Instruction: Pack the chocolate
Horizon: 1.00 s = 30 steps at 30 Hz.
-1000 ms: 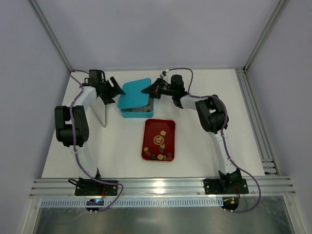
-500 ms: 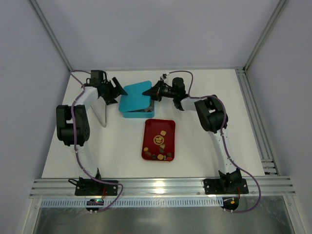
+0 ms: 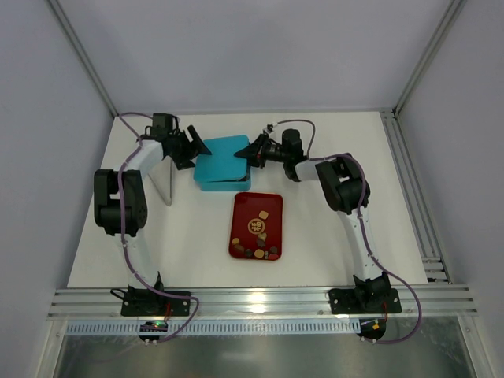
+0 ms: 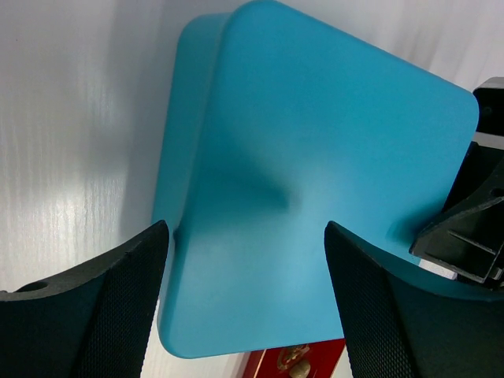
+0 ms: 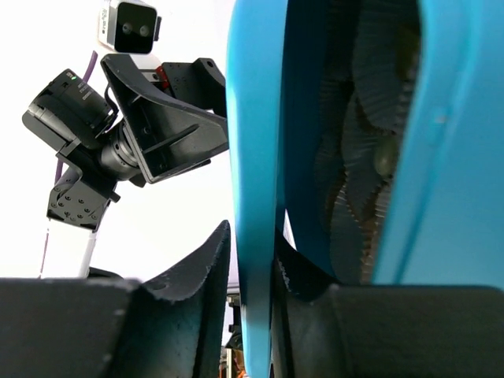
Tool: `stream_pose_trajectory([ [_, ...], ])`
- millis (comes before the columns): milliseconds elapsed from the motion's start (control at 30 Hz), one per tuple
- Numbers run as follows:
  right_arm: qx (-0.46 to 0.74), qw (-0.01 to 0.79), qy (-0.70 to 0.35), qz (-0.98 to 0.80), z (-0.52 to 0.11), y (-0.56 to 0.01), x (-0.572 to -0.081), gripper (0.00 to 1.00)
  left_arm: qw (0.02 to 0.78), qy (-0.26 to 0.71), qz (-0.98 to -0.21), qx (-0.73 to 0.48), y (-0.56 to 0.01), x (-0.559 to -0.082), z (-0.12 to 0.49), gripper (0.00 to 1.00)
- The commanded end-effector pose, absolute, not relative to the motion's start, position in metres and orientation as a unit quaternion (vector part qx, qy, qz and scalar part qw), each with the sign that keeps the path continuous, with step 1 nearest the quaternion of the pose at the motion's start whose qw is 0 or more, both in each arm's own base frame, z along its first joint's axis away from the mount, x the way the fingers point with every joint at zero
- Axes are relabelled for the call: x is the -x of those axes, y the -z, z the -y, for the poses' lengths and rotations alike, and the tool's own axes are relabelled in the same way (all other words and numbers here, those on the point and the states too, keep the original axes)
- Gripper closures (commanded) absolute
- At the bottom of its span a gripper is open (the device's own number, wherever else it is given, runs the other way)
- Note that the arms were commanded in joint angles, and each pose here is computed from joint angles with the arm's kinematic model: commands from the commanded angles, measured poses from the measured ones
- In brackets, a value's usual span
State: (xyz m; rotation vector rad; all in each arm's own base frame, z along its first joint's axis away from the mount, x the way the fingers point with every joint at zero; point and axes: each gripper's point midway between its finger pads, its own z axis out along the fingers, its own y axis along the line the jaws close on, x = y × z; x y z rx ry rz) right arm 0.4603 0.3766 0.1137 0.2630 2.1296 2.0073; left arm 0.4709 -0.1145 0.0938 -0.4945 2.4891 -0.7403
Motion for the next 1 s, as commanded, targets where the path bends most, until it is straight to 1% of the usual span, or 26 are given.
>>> stream_pose_trajectory([
  [0,-0.066,0.129,-0.697,-0.702,-0.369,-0.145,-0.463,0.73,0.271,0.283,-0.904,0.172,-0.113,-0.477,0.120,0.22],
  [167,-0.072,0.131,-0.696,-0.702,-0.362,-0.145,-0.464,0.67,0.267,0.281,-0.906,0.170,-0.112,-0.477,0.123,0.22],
  [367,-0.080,0.135,-0.693,-0.704,-0.350,-0.143,-0.465,0.65,0.267,0.276,-0.908,0.167,-0.114,-0.477,0.124,0.23],
  [667,-0.081,0.141,-0.685,-0.710,-0.340,-0.144,-0.465,0.64,0.266,0.269,-0.912,0.160,-0.113,-0.475,0.128,0.23],
  [967,-0.084,0.145,-0.664,-0.729,-0.328,-0.131,-0.463,0.64,0.262,0.264,-0.916,0.149,-0.113,-0.474,0.133,0.23],
])
